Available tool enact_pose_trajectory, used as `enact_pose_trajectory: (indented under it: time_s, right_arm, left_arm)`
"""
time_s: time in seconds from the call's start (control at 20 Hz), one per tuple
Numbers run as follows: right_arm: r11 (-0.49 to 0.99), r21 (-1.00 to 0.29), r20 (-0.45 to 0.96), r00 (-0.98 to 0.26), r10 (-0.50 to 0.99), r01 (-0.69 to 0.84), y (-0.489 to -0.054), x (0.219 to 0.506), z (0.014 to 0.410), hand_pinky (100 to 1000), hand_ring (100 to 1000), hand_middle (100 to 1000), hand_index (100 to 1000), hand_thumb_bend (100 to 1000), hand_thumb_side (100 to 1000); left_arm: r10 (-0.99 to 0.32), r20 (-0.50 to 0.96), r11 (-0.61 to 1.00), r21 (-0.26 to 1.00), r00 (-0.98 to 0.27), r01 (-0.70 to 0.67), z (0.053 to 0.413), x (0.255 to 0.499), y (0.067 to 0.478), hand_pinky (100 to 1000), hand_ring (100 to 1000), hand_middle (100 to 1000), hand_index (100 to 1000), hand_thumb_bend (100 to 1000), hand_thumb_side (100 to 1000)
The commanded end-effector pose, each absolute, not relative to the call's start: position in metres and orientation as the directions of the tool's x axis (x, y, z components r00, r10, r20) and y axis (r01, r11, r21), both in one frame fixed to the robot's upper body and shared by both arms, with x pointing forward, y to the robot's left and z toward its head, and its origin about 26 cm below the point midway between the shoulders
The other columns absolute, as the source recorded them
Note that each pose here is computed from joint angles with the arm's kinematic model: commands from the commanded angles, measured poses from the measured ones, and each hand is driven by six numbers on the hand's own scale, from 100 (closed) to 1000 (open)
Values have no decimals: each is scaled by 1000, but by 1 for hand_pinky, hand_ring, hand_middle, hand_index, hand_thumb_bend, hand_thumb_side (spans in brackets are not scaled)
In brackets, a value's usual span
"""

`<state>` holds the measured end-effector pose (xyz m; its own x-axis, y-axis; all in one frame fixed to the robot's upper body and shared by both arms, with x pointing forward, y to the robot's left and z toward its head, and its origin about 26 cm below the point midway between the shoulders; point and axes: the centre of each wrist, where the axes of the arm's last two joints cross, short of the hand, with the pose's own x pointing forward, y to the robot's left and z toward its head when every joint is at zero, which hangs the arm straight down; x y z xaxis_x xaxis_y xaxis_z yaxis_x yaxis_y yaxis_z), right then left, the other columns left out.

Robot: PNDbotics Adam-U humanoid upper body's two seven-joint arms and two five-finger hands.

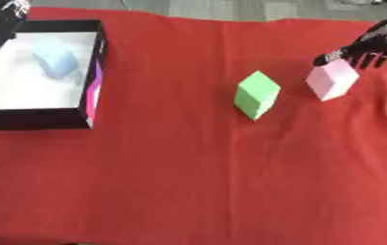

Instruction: Pick up the objects with one hand, pass them to the other hand, and then place them into the box on the other side of the table.

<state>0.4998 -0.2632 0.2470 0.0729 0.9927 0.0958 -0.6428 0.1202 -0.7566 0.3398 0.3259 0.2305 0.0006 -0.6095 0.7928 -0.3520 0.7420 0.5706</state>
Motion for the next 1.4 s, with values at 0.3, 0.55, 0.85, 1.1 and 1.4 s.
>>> enact_pose_trajectory:
  time_s: [0.3,0.55,0.85,1.1,1.4]
  right_arm:
    - [145,-742,94,112,989,-654,-274,498,257,909,874,801,886,607,827]
    - [136,-739,87,108,990,-660,-275,498,254,907,872,798,884,616,803]
    - [136,-732,85,109,990,-668,-276,498,250,904,869,793,877,633,761]
    - [135,-725,82,111,990,-675,-276,498,246,898,864,784,867,651,710]
    - [151,-723,80,135,988,-674,-275,499,244,873,843,762,838,648,629]
  left_arm:
    - [-633,774,723,585,-10,-367,240,337,329,722,735,600,676,134,754]
    - [-633,774,723,586,-10,-365,239,338,329,723,735,600,676,132,754]
    - [-632,775,724,586,-11,-364,239,338,329,723,736,600,676,130,755]
    - [-631,775,725,586,-9,-362,239,338,329,724,739,600,676,127,757]
    - [-627,779,728,583,-8,-360,238,338,328,724,742,601,676,123,762]
